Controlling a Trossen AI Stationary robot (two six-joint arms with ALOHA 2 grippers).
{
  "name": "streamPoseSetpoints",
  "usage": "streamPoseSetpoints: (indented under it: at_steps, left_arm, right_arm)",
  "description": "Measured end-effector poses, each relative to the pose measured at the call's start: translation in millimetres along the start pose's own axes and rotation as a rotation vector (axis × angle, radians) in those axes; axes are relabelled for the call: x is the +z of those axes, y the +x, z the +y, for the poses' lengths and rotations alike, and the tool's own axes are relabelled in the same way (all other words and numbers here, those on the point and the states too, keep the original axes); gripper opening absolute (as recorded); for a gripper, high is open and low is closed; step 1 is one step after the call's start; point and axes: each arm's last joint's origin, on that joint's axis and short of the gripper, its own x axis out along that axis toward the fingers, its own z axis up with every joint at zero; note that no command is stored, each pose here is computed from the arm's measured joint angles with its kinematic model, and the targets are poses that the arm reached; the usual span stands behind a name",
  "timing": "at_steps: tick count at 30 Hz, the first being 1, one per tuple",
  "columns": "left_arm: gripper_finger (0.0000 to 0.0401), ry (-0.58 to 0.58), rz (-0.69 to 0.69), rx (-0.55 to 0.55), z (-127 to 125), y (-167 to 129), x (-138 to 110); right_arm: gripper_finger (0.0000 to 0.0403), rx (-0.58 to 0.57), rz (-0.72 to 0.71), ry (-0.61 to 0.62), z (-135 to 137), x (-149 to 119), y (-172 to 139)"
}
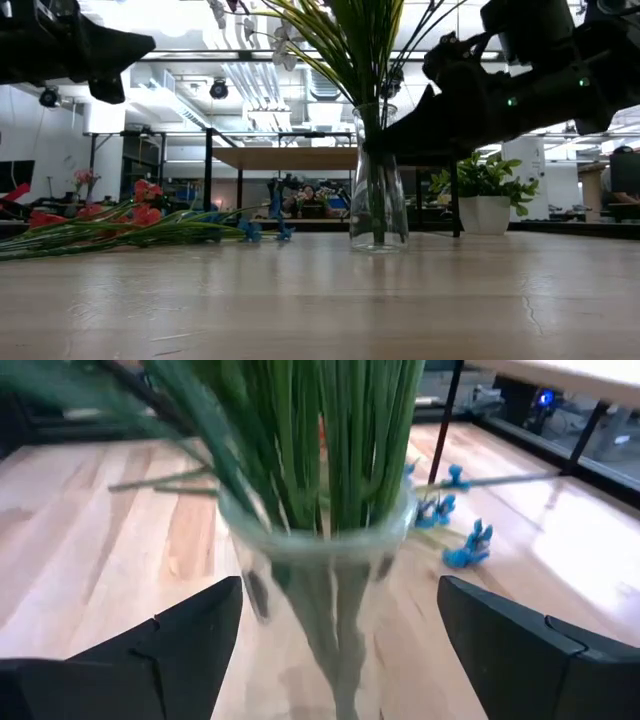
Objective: Pick and place flowers into a vace then onto a shelf
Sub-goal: Adjust the transparent vase
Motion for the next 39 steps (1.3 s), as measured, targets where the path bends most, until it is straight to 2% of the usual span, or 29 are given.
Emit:
streamPoseSetpoints:
  at_steps: [13, 24, 28, 32, 39]
  left_arm:
    - [0.0, -0.002, -0.001, 0.0, 0.0, -0.1, 0.1]
    - [0.0, -0.025, 0.002, 0.0, 0.0, 0.1, -0.2]
    - [0.0, -0.025, 0.002, 0.0, 0.0, 0.1, -0.2]
    - [0.0, -0.026, 0.0, 0.0, 0.0, -0.1, 0.1]
    - [0.0, -0.026, 0.001, 0.0, 0.0, 0.0, -0.1]
  right_arm:
    - [0.0316, -0.025, -0.004, 0.002, 1.2, -1.1, 4.4]
    - [0.0191, -0.025, -0.004, -0.008, 1.2, -1.2, 4.4]
    - [0.0166, -0.019, -0.006, -0.036, 1.5, -0.7, 4.2]
    - [0.0166, 0.018, -0.005, -0.087, 2.6, -0.4, 4.1]
    - [0.0182, 0.042, -0.005, -0.085, 2.8, 0.5, 4.0]
